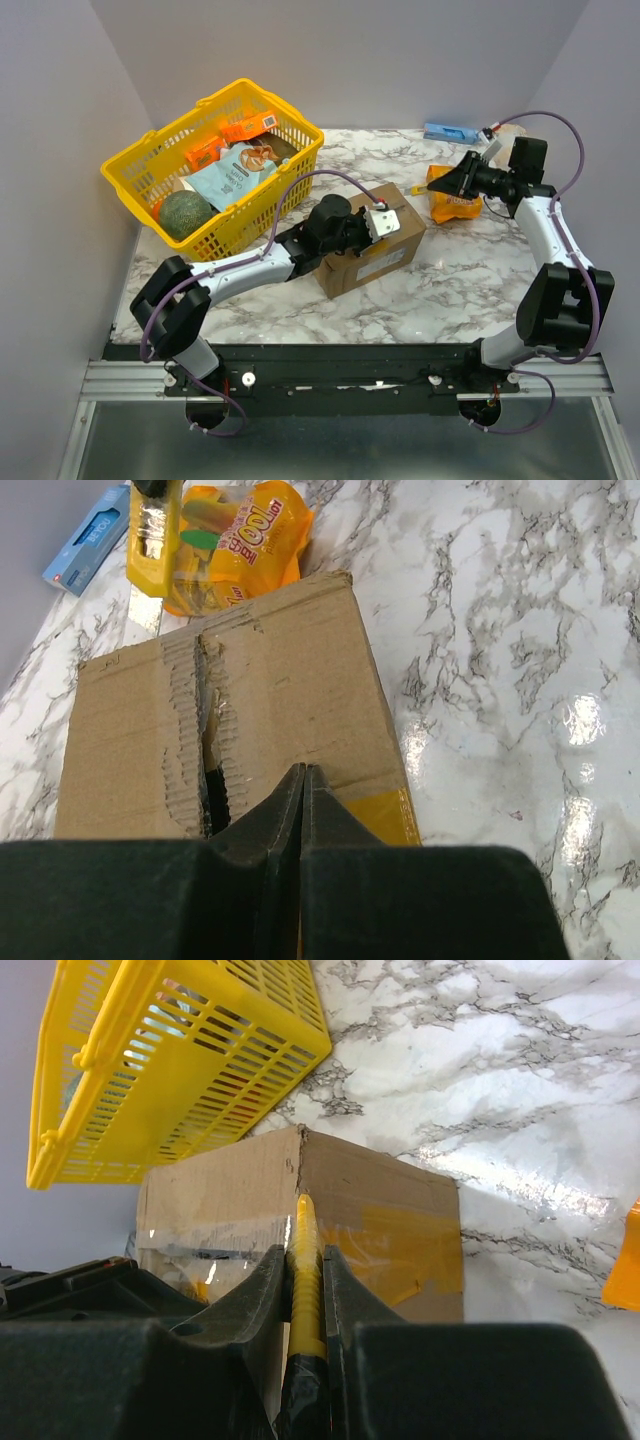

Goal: Unpack the express box

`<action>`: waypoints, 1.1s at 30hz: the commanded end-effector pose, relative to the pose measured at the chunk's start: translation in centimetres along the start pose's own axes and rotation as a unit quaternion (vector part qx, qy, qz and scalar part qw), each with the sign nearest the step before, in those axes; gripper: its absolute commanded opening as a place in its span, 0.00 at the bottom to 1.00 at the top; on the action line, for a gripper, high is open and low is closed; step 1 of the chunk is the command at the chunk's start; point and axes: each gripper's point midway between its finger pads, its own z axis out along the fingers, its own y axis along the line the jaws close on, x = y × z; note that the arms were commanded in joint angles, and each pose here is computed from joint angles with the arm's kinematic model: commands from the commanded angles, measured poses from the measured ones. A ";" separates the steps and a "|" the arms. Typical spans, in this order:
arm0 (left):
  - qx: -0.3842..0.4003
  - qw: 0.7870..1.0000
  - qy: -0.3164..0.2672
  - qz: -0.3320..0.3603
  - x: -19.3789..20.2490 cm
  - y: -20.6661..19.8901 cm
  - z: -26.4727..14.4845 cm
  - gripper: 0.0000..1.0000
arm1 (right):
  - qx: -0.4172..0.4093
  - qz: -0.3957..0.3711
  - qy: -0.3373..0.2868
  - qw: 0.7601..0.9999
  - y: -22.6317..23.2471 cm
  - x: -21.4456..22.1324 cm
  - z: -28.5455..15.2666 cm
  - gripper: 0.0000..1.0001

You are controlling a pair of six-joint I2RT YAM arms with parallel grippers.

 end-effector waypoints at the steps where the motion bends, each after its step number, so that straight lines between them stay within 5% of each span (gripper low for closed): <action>1: 0.001 0.989 0.139 -0.046 9.1 -1.8 -0.9 0.05 | 0.014 -0.016 0.015 1.000 0.1 0.6 -0.4 0.00; 33: -0.056 0.981 0.155 -0.101 10.8 0.1 -0.2 0.00 | 0.064 0.006 0.019 0.998 0.8 3.9 -4.1 0.00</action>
